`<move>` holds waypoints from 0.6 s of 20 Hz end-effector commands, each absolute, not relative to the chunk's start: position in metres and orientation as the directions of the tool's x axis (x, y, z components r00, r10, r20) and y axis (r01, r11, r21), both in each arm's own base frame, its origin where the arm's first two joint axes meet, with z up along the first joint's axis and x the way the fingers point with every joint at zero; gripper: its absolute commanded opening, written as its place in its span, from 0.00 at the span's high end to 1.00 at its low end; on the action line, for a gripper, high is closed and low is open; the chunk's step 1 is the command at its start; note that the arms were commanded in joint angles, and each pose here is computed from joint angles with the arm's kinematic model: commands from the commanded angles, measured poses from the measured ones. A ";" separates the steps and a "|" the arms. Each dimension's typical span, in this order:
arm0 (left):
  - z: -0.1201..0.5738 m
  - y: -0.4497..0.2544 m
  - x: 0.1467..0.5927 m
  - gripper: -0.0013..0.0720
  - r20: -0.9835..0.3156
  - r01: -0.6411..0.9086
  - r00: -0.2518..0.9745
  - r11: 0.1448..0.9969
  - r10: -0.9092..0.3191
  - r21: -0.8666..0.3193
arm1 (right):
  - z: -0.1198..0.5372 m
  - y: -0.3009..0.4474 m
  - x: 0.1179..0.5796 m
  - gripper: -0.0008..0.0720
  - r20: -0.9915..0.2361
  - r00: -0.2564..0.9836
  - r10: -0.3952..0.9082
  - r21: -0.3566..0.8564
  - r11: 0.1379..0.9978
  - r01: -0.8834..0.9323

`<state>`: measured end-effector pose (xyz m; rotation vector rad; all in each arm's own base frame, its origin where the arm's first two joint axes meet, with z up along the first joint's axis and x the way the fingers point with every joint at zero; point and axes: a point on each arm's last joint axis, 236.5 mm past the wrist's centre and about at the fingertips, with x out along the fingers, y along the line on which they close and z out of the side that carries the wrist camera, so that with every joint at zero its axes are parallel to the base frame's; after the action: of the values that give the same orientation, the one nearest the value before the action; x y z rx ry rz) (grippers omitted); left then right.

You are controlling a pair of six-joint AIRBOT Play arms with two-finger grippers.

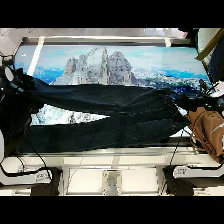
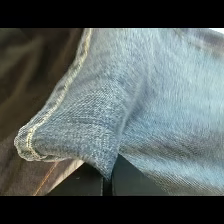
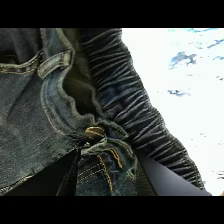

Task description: Fold the clothes and pants, and hang the long-sleeved shirts on hangers.

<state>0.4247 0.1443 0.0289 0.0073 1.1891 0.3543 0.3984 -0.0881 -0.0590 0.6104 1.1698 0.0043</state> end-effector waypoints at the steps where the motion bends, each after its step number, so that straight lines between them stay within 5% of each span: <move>1: -0.009 0.140 0.395 0.54 -0.955 -0.235 0.157 0.949 0.252 0.212 | -0.058 -0.083 0.397 0.46 -0.854 0.401 0.331 0.465 0.832 0.303; 2: -0.018 0.143 0.391 0.14 -0.959 -0.262 0.136 0.942 0.250 0.209 | -0.058 -0.083 0.396 0.46 -0.854 0.398 0.335 0.465 0.833 0.299; 3: -0.017 0.148 0.390 0.10 -0.958 -0.315 0.138 0.928 0.252 0.199 | -0.057 -0.086 0.395 0.46 -0.857 0.399 0.326 0.458 0.837 0.299; 7: 0.047 0.187 0.373 0.10 -0.907 -0.453 0.243 0.867 0.344 0.208 | -0.030 -0.117 0.380 0.46 -0.882 0.388 0.266 0.392 0.872 0.293; 10: 0.073 0.238 0.287 0.10 -0.912 -0.646 0.148 0.736 0.382 0.204 | -0.011 -0.145 0.344 0.46 -0.909 0.354 0.221 0.344 0.877 0.335; 12: 0.048 0.248 0.214 0.10 -0.954 -0.786 0.062 0.603 0.292 0.133 | -0.001 -0.151 0.325 0.46 -0.911 0.343 0.229 0.353 0.862 0.362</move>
<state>0.2945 0.2343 0.0561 -0.2577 1.2365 0.7179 0.3551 -0.1394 -0.0145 0.5496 1.1931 -0.0672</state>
